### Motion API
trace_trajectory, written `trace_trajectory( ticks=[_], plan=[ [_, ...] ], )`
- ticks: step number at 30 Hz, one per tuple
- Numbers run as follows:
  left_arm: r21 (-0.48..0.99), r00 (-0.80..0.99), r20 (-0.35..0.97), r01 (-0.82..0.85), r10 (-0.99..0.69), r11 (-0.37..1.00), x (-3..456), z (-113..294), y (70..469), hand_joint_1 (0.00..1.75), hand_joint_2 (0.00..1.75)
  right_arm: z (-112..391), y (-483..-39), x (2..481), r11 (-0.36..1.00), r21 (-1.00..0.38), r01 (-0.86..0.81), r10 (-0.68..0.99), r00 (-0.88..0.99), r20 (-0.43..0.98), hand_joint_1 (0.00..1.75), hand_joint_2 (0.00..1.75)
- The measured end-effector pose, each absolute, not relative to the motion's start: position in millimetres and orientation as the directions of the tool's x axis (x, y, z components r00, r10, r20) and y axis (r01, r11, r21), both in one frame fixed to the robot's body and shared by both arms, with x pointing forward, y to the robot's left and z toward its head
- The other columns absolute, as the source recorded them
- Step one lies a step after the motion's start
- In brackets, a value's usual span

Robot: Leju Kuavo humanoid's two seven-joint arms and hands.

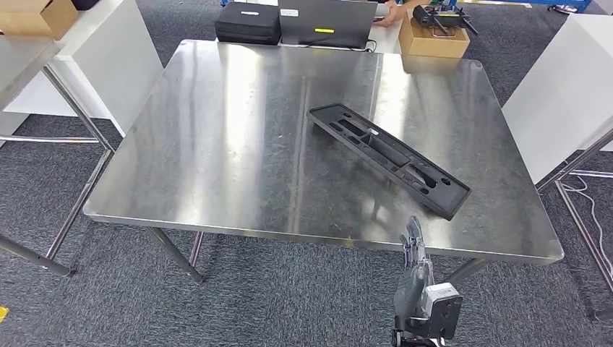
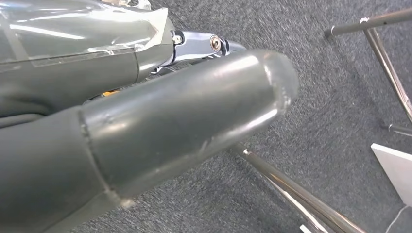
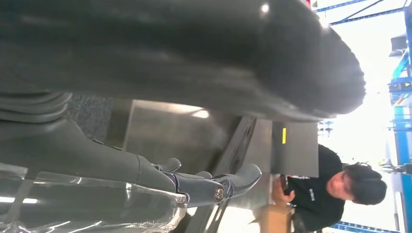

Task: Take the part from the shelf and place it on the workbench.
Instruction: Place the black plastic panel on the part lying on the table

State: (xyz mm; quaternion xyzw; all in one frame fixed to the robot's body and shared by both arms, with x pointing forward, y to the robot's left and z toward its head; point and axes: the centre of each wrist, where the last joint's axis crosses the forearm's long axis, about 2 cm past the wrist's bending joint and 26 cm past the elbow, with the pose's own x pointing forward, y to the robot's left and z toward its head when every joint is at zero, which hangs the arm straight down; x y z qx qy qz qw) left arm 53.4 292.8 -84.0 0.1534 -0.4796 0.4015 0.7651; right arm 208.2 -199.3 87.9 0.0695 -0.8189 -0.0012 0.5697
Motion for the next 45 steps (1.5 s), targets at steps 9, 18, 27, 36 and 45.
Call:
trace_trajectory(
  ticks=[9, 18, 27, 36, 45],
  plan=[
    [-0.166, 0.228, 0.859, -0.722, 0.458, 0.672, 51.0, -82.1, 292.5, 0.00, 0.00, 79.9, -208.7, 209.2, 0.996, 0.084, -0.041, -0.092, -0.304, 0.948, 0.00, 0.00],
    [-0.175, 0.240, 0.867, -0.675, 0.438, 0.717, 51.9, -84.8, 294.5, 0.00, 0.00, 70.7, -219.6, 201.8, 0.996, 0.081, 0.027, -0.070, -0.281, 0.957, 0.00, 0.00],
    [-0.176, 0.265, 0.868, -0.627, 0.420, 0.759, 57.0, -92.0, 296.2, 0.00, 0.00, 62.0, -237.1, 186.5, 0.990, 0.082, 0.115, -0.050, -0.254, 0.966, 0.00, 0.00],
    [-0.194, 0.278, 0.856, -0.608, 0.435, 0.770, 60.8, -96.9, 289.7, 0.00, 0.00, 63.6, -246.3, 184.3, 0.981, 0.102, 0.164, -0.056, -0.266, 0.962, 0.00, 0.00],
    [-0.185, 0.284, 0.860, -0.603, 0.425, 0.776, 63.1, -99.3, 295.2, 0.00, 0.00, 61.3, -246.3, 180.1, 0.978, 0.114, 0.177, -0.066, -0.256, 0.965, 0.00, 0.00]
  ],
)
